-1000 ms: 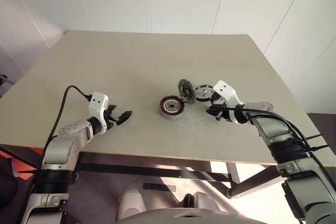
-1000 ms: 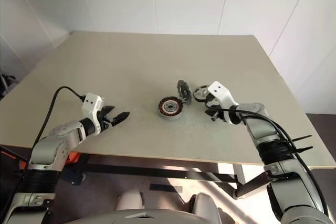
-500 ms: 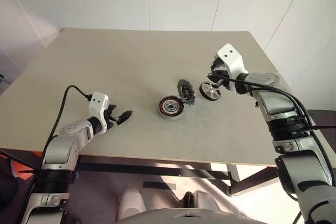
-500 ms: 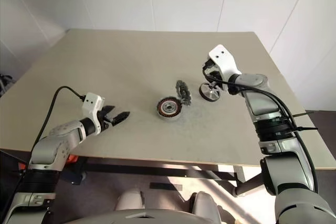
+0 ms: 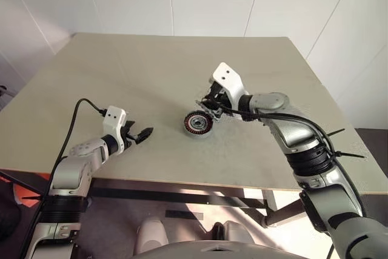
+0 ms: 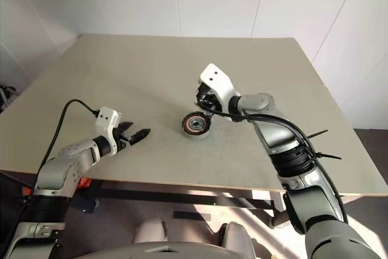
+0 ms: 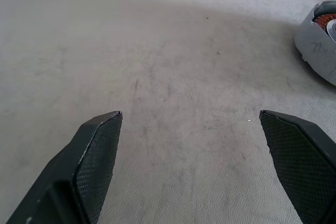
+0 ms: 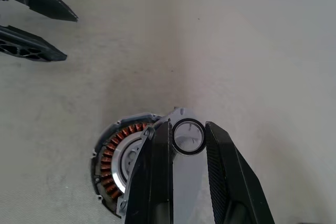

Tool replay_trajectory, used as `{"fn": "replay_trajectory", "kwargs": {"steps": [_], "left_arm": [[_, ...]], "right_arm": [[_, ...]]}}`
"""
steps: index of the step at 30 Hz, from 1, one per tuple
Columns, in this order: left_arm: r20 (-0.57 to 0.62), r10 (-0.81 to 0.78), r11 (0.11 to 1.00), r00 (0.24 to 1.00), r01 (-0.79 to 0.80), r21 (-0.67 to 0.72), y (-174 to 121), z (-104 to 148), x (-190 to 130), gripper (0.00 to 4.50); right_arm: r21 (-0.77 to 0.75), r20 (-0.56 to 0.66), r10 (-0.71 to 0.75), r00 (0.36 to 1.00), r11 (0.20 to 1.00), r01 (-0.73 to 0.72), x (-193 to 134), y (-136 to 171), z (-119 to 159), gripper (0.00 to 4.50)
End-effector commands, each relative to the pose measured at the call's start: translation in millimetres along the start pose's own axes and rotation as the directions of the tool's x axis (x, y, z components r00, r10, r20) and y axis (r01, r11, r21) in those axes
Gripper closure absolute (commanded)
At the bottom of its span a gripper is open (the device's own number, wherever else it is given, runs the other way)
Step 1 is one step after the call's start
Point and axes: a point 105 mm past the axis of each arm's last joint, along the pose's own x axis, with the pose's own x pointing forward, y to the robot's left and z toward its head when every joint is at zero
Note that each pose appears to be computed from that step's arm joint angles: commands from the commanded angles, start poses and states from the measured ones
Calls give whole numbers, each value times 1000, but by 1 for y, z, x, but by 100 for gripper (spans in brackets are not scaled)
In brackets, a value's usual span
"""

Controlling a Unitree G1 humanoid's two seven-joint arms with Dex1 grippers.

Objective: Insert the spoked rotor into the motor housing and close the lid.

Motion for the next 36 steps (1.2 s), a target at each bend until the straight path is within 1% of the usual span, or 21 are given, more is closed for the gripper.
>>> {"fn": "replay_trajectory", "kwargs": {"steps": [1,8,12,15,19,22,25,33,36], "left_arm": [[31,1,1000,1000,-1,31,-1,10,-1,7],[30,-5,1000,1000,4,22,-5,6,0,7],[28,-10,1000,1000,9,16,-7,4,2,7],[28,-12,1000,1000,12,15,-7,5,4,7],[27,-13,1000,1000,13,12,-7,5,6,7],[24,-8,1000,1000,7,8,-6,3,4,7],[20,6,1000,1000,-6,4,-2,1,1,7],[26,24,1000,999,-24,1,1,1,-3,7],[28,26,1000,999,-26,1,1,2,-3,7]], "right_arm": [[-53,47,17,999,998,-15,-2,6,17,393],[-106,99,17,995,994,-6,-7,7,40,393],[-139,163,25,986,990,-2,-13,7,69,393],[-132,184,58,981,991,-34,-7,14,78,393],[-108,145,62,987,993,-47,12,20,67,393],[-78,140,89,986,994,-79,18,29,65,393],[-40,114,105,988,994,-101,26,36,55,393],[5,8,53,999,999,-53,33,27,19,393],[10,-18,32,999,999,-32,33,22,10,393]]}}
